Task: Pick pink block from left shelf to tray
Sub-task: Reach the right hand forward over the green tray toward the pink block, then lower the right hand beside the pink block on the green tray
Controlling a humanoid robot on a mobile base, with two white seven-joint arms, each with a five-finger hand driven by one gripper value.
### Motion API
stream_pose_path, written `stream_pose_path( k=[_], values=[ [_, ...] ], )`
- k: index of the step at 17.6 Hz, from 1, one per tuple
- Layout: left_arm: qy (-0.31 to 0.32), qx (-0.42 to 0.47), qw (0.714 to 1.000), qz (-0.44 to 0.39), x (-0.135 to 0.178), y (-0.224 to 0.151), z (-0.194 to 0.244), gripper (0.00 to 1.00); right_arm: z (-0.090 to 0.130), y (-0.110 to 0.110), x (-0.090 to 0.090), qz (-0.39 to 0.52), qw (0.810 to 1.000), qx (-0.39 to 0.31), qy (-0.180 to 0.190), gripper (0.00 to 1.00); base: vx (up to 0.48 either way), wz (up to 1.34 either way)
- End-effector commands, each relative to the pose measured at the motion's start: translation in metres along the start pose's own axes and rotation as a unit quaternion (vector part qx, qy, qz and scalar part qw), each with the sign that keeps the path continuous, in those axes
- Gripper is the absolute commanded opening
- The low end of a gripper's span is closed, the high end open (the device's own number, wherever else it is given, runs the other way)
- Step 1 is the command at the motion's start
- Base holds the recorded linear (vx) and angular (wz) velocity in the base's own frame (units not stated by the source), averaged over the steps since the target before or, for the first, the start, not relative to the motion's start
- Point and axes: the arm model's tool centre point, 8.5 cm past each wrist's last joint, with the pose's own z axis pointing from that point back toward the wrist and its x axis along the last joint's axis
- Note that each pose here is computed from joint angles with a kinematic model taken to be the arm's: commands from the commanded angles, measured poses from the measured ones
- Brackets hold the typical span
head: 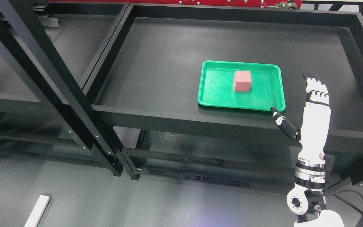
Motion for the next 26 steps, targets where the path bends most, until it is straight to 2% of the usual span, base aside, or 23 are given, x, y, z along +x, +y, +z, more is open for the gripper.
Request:
stream_pose_path(
  k=[1, 6, 10, 14, 15, 18, 21, 24, 26],
  values=[
    [0.002, 0.008, 1.000, -0.001, -0.007, 0.010, 0.002, 1.00, 0.001, 0.010, 0.009, -0.006, 1.000, 0.023, -0.006, 0.99, 0.222, -0.04],
    [0.002, 0.008, 1.000, -0.001, -0.007, 0.010, 0.002, 1.00, -0.002, 0.016, 0.010, 0.001, 0.998, 0.061, -0.009, 0.99, 0.203, -0.06],
    [0.002, 0.008, 1.000, -0.001, -0.007, 0.010, 0.002, 1.00, -0.002, 0.023, 0.008, 0.009, 0.995, 0.096, 0.004, 0.99, 0.163, -0.03],
    [0.002, 0.008, 1.000, -0.001, -0.007, 0.010, 0.002, 1.00, 0.006, 0.046, 0.002, 0.010, 0.971, 0.235, 0.032, 0.99, 0.130, 0.02],
    [0.002, 0.008, 1.000, -0.001, -0.007, 0.010, 0.002, 1.00, 0.007, 0.048, 0.001, 0.005, 0.968, 0.247, 0.038, 0.99, 0.126, 0.03],
    [0.002, 0.008, 1.000, -0.001, -0.007, 0.010, 0.002, 1.00, 0.008, 0.051, 0.001, -0.026, 0.964, 0.262, 0.049, 0.99, 0.102, 0.02],
    [0.002, 0.008, 1.000, -0.001, -0.007, 0.010, 0.002, 1.00, 0.008, 0.056, -0.001, -0.045, 0.950, 0.303, 0.056, 0.99, 0.107, 0.02],
    [0.002, 0.008, 1.000, -0.001, -0.007, 0.010, 0.002, 1.00, 0.008, 0.054, -0.006, -0.093, 0.947, 0.298, 0.081, 1.00, 0.102, 0.01],
    [0.002, 0.008, 1.000, -0.001, -0.007, 0.010, 0.002, 1.00, 0.008, 0.055, -0.005, -0.101, 0.945, 0.298, 0.083, 0.99, 0.081, 0.00]
  ],
)
